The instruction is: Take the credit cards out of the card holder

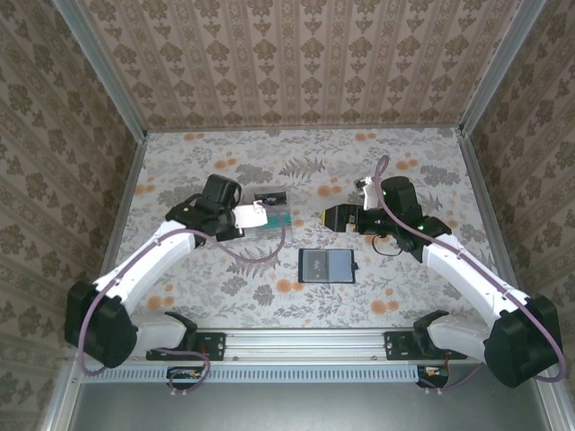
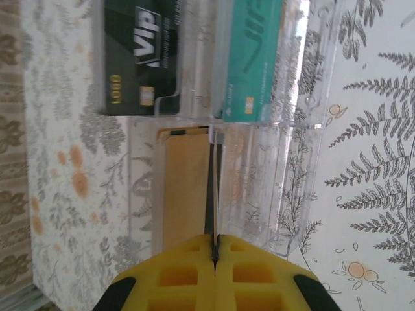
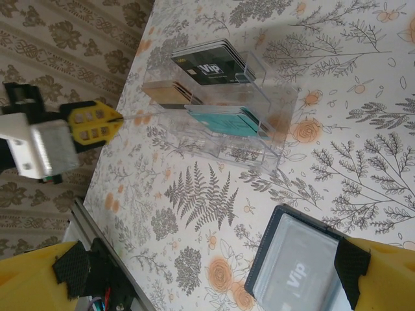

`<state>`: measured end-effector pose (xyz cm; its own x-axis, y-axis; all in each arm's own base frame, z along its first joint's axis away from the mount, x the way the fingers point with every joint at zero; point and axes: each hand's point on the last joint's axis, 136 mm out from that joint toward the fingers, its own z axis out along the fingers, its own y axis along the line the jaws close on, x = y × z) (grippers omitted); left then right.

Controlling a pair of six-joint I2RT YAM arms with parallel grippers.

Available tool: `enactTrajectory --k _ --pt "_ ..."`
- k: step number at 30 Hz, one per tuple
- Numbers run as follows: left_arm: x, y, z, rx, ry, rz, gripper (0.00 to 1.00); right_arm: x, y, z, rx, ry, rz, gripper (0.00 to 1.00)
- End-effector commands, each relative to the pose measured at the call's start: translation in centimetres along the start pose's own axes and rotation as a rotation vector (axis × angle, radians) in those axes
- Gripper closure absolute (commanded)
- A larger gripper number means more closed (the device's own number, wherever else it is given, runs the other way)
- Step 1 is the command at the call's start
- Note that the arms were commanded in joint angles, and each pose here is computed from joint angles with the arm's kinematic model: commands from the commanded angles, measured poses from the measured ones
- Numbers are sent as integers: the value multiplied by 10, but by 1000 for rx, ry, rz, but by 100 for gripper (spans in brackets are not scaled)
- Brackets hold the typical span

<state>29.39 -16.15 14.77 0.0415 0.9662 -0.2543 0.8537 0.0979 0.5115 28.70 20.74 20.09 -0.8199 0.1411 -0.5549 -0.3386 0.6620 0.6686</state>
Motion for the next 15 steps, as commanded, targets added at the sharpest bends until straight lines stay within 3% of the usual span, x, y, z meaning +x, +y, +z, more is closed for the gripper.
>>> enactTrajectory --k 1,15 --pt "-10 12 3 2 -48 84 100 -11 6 1 -1 -11 -28 0" --pt "-2 26 23 -9 -27 105 100 -12 0 14 4 15 -11 0"
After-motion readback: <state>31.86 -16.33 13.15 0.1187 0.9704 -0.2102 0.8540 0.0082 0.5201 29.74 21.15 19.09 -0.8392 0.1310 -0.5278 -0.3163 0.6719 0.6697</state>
